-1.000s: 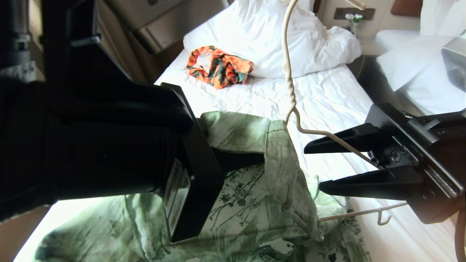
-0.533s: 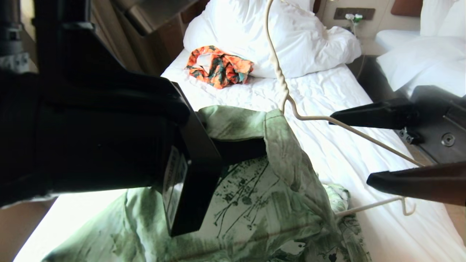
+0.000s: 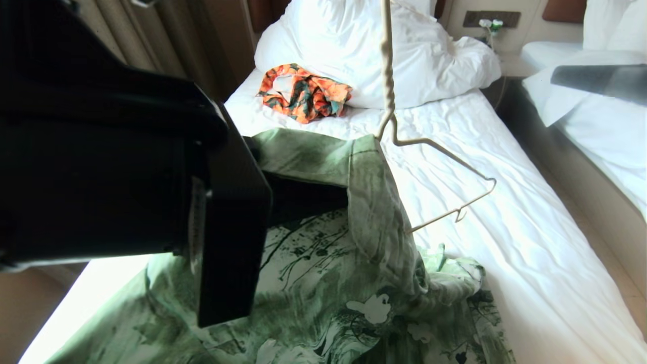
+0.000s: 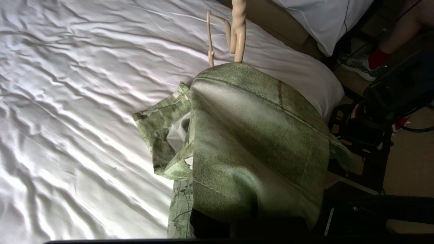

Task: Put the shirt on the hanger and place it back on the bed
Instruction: Hook the other side of the shirt onto the hanger

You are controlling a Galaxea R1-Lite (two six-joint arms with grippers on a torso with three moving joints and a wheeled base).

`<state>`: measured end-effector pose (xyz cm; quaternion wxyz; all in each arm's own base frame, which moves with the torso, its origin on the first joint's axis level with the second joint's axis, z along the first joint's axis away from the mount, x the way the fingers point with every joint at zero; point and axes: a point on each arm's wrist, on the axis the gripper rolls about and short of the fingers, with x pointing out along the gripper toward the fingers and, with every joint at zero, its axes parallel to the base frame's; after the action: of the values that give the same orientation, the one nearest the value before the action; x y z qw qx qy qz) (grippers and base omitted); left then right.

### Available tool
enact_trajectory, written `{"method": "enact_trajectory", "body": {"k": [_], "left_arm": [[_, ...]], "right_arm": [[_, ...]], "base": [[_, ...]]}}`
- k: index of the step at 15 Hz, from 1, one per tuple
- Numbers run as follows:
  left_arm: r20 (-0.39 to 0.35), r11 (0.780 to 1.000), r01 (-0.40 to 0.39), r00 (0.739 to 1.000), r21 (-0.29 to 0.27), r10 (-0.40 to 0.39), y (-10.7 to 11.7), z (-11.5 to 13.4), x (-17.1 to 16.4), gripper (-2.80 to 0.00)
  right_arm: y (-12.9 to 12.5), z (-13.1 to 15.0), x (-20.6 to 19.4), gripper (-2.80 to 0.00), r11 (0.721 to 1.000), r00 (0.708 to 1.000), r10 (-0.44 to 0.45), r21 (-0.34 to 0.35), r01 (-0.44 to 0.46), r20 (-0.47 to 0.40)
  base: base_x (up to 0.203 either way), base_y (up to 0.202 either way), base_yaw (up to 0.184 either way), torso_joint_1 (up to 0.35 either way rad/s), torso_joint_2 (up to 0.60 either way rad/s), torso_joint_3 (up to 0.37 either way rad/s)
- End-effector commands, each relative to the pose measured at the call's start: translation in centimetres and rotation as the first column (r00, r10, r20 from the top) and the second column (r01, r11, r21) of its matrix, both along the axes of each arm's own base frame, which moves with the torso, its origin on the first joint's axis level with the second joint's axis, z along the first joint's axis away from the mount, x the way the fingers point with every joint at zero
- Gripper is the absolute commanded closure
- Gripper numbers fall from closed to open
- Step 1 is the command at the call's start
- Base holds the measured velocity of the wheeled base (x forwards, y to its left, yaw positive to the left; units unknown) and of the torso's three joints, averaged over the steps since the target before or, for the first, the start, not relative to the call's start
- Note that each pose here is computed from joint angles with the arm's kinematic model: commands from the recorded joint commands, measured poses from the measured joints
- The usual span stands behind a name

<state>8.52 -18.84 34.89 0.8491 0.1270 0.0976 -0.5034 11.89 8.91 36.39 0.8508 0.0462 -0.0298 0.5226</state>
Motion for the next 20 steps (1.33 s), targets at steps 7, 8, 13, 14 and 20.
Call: {"method": "enact_trajectory", "body": {"k": [7,8,13,14,20], "left_arm": [[-0.023,0.998,0.004,1.0,-0.068,-0.006,0.7,1.2,-0.8,0.0],[-0.023,0.998,0.004,1.0,-0.069,-0.006,0.7,1.2,-0.8,0.0],[-0.087,0.995,-0.013,0.996,-0.096,0.005,1.3,0.9,-1.1,0.0],[-0.099,0.995,-0.017,0.995,-0.096,0.007,1.3,0.8,-1.2,0.0],[-0.162,0.994,0.029,0.986,-0.108,-0.046,2.6,-0.4,-2.9,0.0]], "right_arm": [[-1.6,-1.3,0.3,0.0,0.952,0.895,-0.294,-0.184,0.244,-0.334],[-1.7,-1.7,0.4,0.0,0.923,0.868,-0.372,-0.234,0.306,-0.33],[-1.7,-2.1,6.7,0.0,0.821,0.668,-0.551,-0.181,0.541,-0.501],[-1.1,-2.0,6.2,0.0,0.842,0.69,-0.522,-0.174,0.511,-0.501],[-0.3,-3.7,9.8,0.0,0.822,0.625,-0.551,-0.229,0.522,-0.553]], "base": [[0.0,0.0,0.0,0.0,0.0,0.0],[0.0,0.0,0.0,0.0,0.0,0.0],[0.0,0.0,0.0,0.0,0.0,0.0],[0.0,0.0,0.0,0.0,0.0,0.0],[0.0,0.0,0.0,0.0,0.0,0.0]]}}
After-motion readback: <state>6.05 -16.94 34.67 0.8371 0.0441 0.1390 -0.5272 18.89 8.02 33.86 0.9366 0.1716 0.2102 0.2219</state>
